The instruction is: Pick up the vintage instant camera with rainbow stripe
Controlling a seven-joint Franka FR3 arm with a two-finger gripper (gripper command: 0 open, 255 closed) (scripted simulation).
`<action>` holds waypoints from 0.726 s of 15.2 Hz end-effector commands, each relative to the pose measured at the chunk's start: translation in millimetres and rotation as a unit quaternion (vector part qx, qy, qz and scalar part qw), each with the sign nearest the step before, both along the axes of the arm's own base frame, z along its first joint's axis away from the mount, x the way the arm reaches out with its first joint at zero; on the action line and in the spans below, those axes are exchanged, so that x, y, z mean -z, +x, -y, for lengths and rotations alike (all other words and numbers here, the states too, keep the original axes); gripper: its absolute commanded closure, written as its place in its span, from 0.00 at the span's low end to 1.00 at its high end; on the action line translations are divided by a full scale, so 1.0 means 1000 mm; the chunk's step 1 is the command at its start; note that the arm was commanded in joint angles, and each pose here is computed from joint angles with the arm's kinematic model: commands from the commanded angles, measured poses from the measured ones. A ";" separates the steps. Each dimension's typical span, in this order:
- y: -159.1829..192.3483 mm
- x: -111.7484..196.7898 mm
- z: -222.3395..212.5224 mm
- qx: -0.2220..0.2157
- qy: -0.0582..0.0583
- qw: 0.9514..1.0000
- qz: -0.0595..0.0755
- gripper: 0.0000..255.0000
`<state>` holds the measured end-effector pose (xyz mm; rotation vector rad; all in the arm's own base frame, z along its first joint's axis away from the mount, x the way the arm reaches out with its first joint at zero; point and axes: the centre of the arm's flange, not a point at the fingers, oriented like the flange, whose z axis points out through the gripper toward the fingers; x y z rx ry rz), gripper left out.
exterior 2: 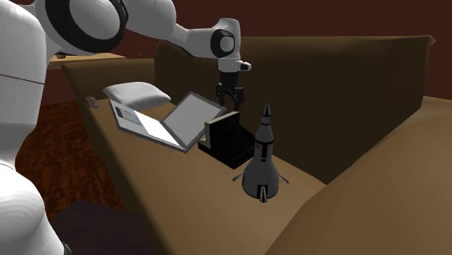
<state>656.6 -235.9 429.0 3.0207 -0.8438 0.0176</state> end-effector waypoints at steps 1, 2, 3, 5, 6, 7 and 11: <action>0.006 0.011 0.010 0.007 -0.002 1.000 0.001 0.00; 0.006 0.016 0.010 0.007 -0.002 1.000 0.001 0.00; 0.006 0.021 0.010 0.007 -0.002 1.000 0.001 0.00; 0.006 0.032 0.010 0.007 -0.002 1.000 0.001 0.00; 0.006 0.037 0.010 0.007 -0.002 1.000 0.001 0.00; 0.006 0.042 0.010 0.007 -0.002 1.000 0.001 0.00; 0.005 0.045 0.009 0.007 -0.001 1.000 0.001 1.00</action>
